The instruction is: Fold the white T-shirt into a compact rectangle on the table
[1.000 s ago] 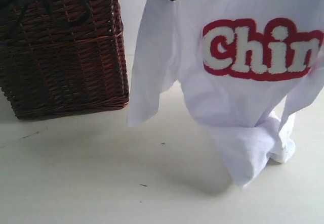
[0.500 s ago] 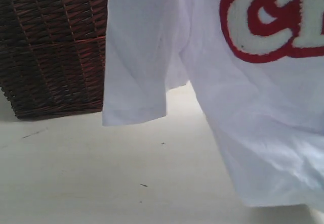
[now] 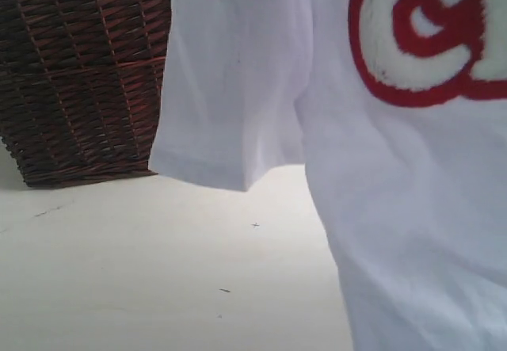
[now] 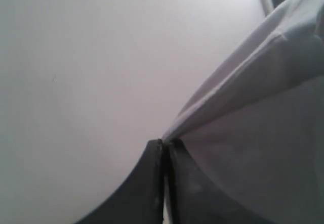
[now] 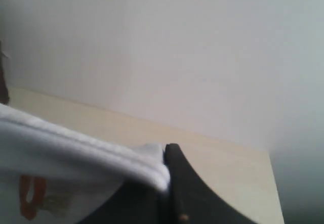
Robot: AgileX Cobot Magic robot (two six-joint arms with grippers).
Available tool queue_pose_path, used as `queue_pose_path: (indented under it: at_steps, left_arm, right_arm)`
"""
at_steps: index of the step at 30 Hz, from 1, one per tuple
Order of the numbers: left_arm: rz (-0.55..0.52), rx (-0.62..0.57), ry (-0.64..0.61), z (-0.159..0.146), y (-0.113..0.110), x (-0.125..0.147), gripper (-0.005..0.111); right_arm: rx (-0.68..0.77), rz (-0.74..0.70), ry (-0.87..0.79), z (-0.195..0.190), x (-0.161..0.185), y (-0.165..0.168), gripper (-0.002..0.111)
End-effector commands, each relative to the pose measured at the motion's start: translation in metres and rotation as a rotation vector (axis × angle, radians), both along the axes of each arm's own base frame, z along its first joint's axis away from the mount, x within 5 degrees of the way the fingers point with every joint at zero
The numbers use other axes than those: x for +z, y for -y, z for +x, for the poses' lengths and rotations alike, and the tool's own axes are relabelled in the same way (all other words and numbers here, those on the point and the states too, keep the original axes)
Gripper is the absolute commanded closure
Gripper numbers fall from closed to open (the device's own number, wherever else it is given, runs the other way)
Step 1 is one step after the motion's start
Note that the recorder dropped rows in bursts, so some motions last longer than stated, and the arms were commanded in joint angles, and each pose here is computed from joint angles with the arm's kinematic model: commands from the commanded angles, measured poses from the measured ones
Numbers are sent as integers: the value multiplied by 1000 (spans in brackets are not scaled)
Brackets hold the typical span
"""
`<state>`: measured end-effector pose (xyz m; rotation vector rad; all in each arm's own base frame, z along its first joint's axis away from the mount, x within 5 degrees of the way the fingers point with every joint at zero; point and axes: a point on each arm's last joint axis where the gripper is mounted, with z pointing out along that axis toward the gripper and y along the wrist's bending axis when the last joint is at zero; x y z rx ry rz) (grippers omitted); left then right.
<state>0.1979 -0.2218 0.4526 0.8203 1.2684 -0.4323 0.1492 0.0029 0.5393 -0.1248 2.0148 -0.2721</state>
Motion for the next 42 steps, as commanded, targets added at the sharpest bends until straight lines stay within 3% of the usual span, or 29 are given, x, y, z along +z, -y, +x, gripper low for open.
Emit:
queue_pose_path:
  at_steps: [1,9,15,20,23,30,34,38,42]
  left_arm:
    - [133,179,-57,36,11,-48,107]
    - [311,289,-200,109,21,-128,107]
    - [347,291,-284,144,16,-163,107]
    - [353,277,-306,150,13,-170,107]
    - [349,278,-302,150,14,-168,105]
    - [331,263,-319,149,15,-169,74]
    - [309,224,-344,147,18,-169,66]
    - [262,74,-411,137,29,-170,66]
    - [218,-344,-523,105,50,-168,70]
  right_arm:
    - [-134,-145,-169,60,-45,1,108]
    - [-275,-358,-409,152,-118,3,108]
    - [-178,-363,-456,200,-161,-9,108]
    - [-199,-406,-427,231,-187,-3,107]
    - [-273,-382,-456,244,-205,18,98]
    - [-309,-308,-496,261,-236,47,69]
    - [-427,-316,-447,260,-232,70,69]
    - [-456,-208,-490,254,-238,88,73]
    - [-309,-59,-565,254,-248,86,86]
